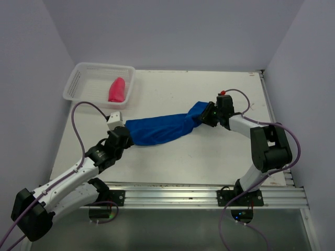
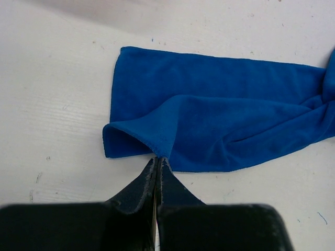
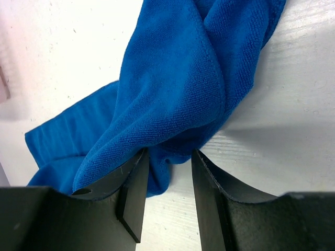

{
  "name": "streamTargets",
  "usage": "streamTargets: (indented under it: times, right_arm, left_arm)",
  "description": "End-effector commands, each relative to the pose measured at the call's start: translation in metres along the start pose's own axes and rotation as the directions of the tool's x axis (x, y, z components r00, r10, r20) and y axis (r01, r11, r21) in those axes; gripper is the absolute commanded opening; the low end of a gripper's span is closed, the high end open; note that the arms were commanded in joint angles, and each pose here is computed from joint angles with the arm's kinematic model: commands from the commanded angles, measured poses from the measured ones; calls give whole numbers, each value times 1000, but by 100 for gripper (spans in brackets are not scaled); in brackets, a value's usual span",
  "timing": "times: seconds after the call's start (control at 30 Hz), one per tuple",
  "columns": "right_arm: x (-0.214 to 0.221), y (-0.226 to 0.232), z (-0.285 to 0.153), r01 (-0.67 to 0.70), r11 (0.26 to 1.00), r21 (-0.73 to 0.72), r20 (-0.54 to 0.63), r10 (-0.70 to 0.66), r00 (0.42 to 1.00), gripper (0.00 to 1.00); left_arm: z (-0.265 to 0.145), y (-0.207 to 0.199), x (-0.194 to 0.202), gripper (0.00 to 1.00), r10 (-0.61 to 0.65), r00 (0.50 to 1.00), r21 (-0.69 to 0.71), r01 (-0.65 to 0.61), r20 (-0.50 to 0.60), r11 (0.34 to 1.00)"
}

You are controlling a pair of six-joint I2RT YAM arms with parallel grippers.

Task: Roll the towels
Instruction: Flatten the towel

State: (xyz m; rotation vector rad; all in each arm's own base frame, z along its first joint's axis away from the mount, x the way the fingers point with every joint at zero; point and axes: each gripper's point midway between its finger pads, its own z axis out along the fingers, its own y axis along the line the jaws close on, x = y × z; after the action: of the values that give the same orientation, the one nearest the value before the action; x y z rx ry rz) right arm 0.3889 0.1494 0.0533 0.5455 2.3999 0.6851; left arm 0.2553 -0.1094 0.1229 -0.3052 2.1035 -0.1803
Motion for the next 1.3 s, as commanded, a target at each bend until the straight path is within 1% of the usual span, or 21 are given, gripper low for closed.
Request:
streamTargets:
  times: [0.0,0.03,0.17,0.47,0.57,0.7,0.8,0.83,0.9,0.93,1.0,1.03,1.1,1.13,1.2,1.27]
  right_arm:
    - [0,-2,0,-14,1000,-4,-4,14,1000,43]
    - [0,-1,1,-14,1000,-4,-6,14,1000,45]
    - [2,-3,4,-18,1000,1,-16,18,1000,48]
    - [9,-12,10,-54,998,18,-37,55,998,48]
    - [6,-10,12,-55,998,13,-31,56,998,47]
    - [1,-11,13,-59,998,15,-19,59,998,42]
    - [-1,-8,15,-63,998,5,-16,63,998,34]
    - [-1,-8,15,-69,998,3,-16,69,998,30]
    - [-2,-7,17,-73,997,-3,-13,73,997,26]
    - [-3,-6,16,-76,997,-5,-11,75,997,21]
    - [-4,-4,15,-75,997,-10,-8,75,997,17]
    - [-4,-3,15,-76,997,-11,-7,76,997,13]
    - [-7,-3,12,-77,997,-11,2,77,997,9]
    - [-8,-2,11,-76,997,-11,4,76,997,5]
    - [-10,-1,8,-78,997,-14,10,79,997,1]
    - [-10,-1,6,-79,997,-17,14,79,997,0]
  left_arm:
    - [3,-5,-7,0,-11,999,18,10,32,1000]
    - [3,-5,-7,0,-9,999,17,9,31,1000]
    - [4,-5,-6,0,-6,1000,15,6,26,1000]
    - [6,-7,-4,0,2,1000,21,-2,20,1000]
    - [6,-8,-3,0,1,1000,23,-1,17,1000]
    - [6,-7,-4,0,4,1000,22,-4,18,1000]
    - [6,-5,-3,0,3,1000,16,-4,18,1000]
    - [6,-5,-3,0,5,1000,16,-5,18,1000]
    - [6,-5,-3,0,3,1000,17,-3,16,1000]
    - [6,-5,-3,0,1,1000,16,-1,17,1000]
    - [5,-5,-3,0,0,1000,18,0,17,1000]
    - [5,-4,-3,0,2,1000,15,-2,16,1000]
    - [5,-4,-3,0,1,1000,14,-1,18,1000]
    - [4,-4,-4,0,0,1000,15,0,19,1000]
    - [4,-5,-4,0,-1,1000,16,0,17,1000]
    - [4,-5,-4,0,-1,1000,17,0,16,1000]
